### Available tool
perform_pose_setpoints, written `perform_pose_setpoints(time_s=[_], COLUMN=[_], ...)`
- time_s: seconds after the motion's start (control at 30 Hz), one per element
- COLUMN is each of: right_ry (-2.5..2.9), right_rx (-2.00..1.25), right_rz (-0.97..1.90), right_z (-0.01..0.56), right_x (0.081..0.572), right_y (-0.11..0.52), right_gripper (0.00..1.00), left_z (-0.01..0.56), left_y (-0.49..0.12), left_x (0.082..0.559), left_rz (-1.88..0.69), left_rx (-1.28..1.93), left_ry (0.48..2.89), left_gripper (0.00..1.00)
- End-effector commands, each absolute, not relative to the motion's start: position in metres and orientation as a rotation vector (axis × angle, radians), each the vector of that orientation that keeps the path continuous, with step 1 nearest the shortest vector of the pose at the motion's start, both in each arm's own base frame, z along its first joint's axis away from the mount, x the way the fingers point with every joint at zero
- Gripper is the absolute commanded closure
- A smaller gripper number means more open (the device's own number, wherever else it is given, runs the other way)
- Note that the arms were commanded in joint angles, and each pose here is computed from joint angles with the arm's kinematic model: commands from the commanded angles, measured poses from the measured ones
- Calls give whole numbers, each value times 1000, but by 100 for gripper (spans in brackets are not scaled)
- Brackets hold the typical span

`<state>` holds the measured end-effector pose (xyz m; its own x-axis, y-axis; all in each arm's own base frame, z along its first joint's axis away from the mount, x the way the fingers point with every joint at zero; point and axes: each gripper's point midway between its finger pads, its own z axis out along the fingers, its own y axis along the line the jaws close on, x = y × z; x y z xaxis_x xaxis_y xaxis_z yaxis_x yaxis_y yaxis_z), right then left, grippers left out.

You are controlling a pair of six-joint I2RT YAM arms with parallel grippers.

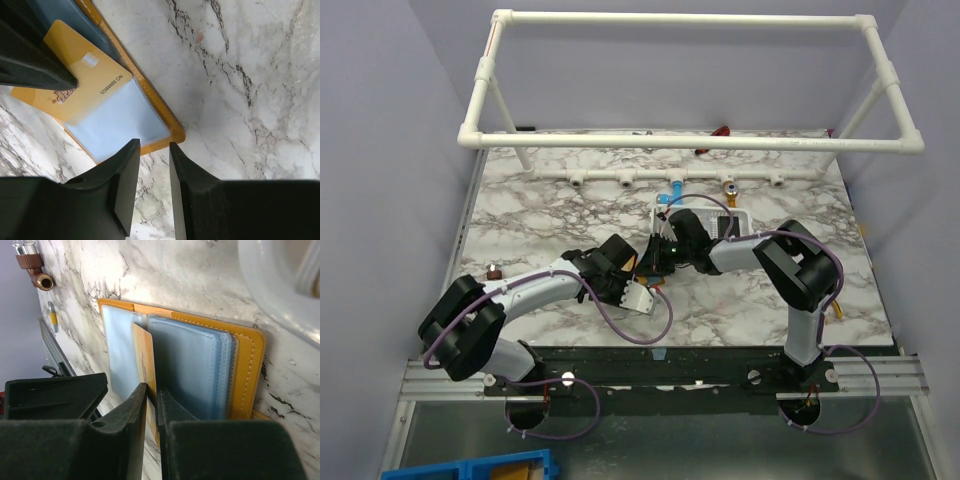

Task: Put the credit cards into the card holder
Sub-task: Insert the credit card into the card holder.

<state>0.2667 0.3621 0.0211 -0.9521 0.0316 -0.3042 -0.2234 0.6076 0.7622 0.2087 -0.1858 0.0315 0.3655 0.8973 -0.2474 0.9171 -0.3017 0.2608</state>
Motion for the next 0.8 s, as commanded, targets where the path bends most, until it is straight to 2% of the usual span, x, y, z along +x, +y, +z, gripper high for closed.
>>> perform_pose_setpoints(time_s=[0.0, 0.2, 0.53, 0.63, 0.77], right_ry=[2699, 2685, 2673, 2664, 2648], right_rx=[-103, -128, -192, -199, -221], right_rz=[1007, 974, 1010, 1033, 1086], right_z=[-26, -17, -1, 4, 10], right_x=[255, 252, 253, 253, 252], right_y=[326, 319, 324, 327, 333], right_gripper=[80, 76, 76, 78, 88], left_z=[32, 12, 7, 8, 8], left_y=[-183, -180, -177, -178, -178], left_x=[217, 226, 225, 225, 224], left_rz=[-30, 5, -12, -19, -25], left_rx=[2297, 2324, 2337, 2333, 2330], left_ry=[1541, 1568, 1577, 1583, 1587], left_gripper=[68, 72, 77, 78, 78])
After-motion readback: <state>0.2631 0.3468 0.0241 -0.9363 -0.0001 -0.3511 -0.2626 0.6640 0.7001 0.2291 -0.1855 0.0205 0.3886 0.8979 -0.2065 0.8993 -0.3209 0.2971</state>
